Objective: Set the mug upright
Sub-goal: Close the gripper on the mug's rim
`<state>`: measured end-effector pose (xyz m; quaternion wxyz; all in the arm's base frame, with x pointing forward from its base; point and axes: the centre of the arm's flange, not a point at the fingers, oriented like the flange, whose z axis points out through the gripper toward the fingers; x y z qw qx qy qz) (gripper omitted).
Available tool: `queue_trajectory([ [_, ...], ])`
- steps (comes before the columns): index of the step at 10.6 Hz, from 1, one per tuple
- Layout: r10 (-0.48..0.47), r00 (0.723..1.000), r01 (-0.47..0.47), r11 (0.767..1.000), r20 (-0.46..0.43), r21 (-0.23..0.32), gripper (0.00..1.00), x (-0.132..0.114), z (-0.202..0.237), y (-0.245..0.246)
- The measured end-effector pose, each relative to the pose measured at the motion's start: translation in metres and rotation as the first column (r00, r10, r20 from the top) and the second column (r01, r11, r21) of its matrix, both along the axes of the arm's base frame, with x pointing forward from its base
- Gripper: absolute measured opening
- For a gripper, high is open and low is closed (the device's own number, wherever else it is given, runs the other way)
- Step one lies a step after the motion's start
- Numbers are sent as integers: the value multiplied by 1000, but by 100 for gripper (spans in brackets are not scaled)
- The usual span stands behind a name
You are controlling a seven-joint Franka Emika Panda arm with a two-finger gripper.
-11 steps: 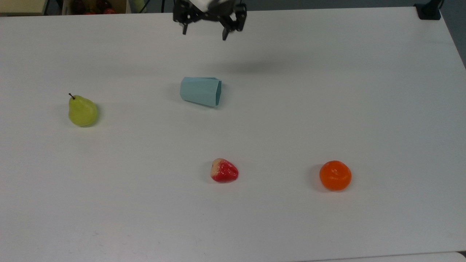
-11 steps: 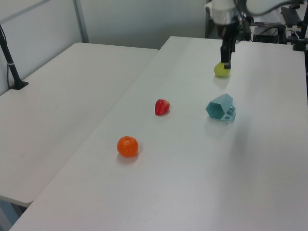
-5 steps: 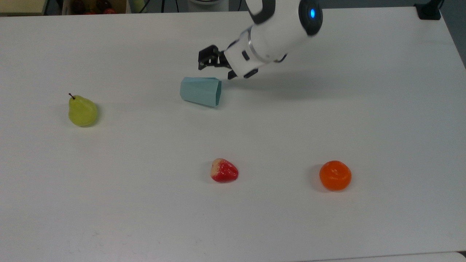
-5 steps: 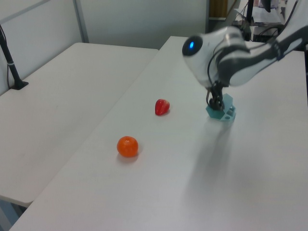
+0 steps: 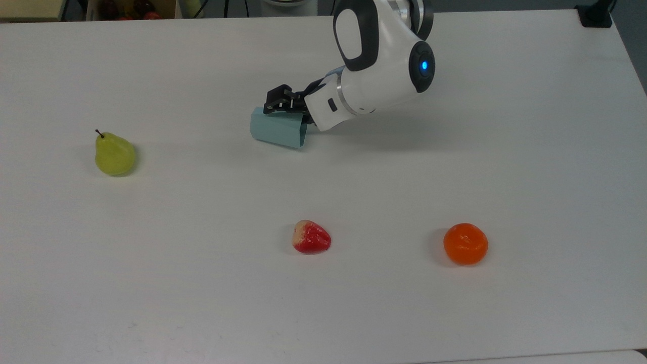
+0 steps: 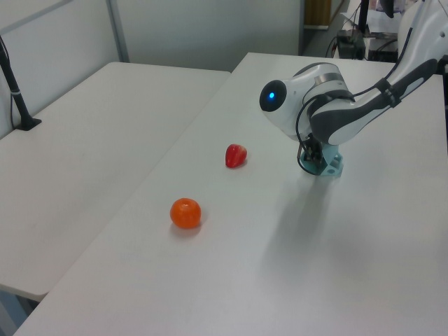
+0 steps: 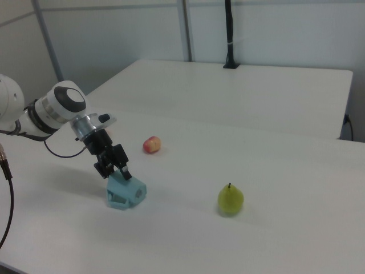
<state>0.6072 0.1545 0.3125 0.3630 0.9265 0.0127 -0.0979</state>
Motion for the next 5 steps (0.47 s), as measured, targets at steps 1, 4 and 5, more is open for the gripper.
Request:
queue_trajectory([
  [1, -9, 1000, 9, 1000, 2, -8, 56, 2, 0, -8],
  [4, -21, 1000, 21, 999, 5, -30, 32, 5, 4, -20],
  [5, -30, 1000, 30, 998, 1, -49, 17, 5, 10, -23],
])
